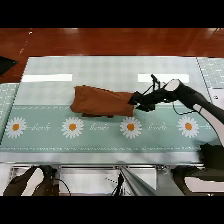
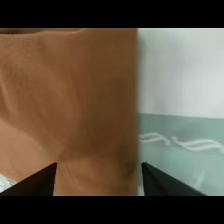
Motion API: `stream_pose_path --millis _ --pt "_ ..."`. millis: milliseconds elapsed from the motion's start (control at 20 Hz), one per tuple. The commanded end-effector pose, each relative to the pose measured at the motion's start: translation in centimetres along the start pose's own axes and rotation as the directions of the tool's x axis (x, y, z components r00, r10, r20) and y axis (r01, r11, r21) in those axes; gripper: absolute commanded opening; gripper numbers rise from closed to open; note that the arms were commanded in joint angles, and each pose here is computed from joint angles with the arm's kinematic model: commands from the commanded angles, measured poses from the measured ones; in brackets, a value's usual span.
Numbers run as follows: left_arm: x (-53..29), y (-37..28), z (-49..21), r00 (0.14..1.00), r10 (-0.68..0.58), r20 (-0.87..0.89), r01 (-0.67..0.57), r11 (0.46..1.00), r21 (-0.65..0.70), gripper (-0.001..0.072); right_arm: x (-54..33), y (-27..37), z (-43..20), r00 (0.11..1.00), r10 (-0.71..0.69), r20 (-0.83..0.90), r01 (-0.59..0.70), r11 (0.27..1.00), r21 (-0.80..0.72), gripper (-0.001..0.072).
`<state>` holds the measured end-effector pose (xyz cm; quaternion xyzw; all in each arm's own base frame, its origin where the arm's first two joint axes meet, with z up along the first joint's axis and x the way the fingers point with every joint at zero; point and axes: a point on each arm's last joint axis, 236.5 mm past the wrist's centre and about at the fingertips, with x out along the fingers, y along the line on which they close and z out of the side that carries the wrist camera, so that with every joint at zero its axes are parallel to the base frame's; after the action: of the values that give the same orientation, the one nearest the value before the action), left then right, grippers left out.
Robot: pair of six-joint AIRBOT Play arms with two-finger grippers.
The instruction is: Fold the shirts.
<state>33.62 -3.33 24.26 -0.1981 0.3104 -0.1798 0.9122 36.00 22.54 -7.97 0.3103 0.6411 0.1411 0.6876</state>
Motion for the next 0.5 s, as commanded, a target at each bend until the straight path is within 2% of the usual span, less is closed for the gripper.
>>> stream_pose_path --millis 0,50,100,150,300,450 --pt "0.0 -0.1 0.0 1.0 -0.002 -0.002 0.002 1.0 0.002 0.0023 2.4 1.7 -0.6 0.999 0.052 0.008 -0.052 0.997 0.051 0.0423" --pt "0.0 0.0 0.0 1.0 -0.002 -0.002 0.002 1.0 0.002 0.0023 2.3 1.8 -0.5 0.999 0.053 0.013 -0.054 0.997 0.049 0.0274" --pt "0.0 0.0 0.0 1.0 -0.001 -0.002 0.001 1.0 0.002 0.0023 1.9 1.7 -0.1 0.998 0.058 0.014 -0.058 0.997 0.048 0.0092" --pt "0.0 0.0 0.0 1.0 -0.001 -0.002 0.001 1.0 0.002 0.0023 1.2 1.7 0.1 0.998 0.067 0.001 -0.067 0.997 0.034 0.003" --pt "0.2 0.2 -0.1 1.0 -0.002 -0.007 0.002 1.0 -0.004 0.0023 -4.5 2.5 1.7 0.995 0.102 0.002 -0.101 0.991 -0.089 0.003" --pt "1.5 1.5 0.0 1.0 0.004 -0.015 -0.004 0.999 -0.033 0.0023 -14.4 1.8 4.2 0.99 0.057 0.132 -0.034 0.985 -0.168 0.003"
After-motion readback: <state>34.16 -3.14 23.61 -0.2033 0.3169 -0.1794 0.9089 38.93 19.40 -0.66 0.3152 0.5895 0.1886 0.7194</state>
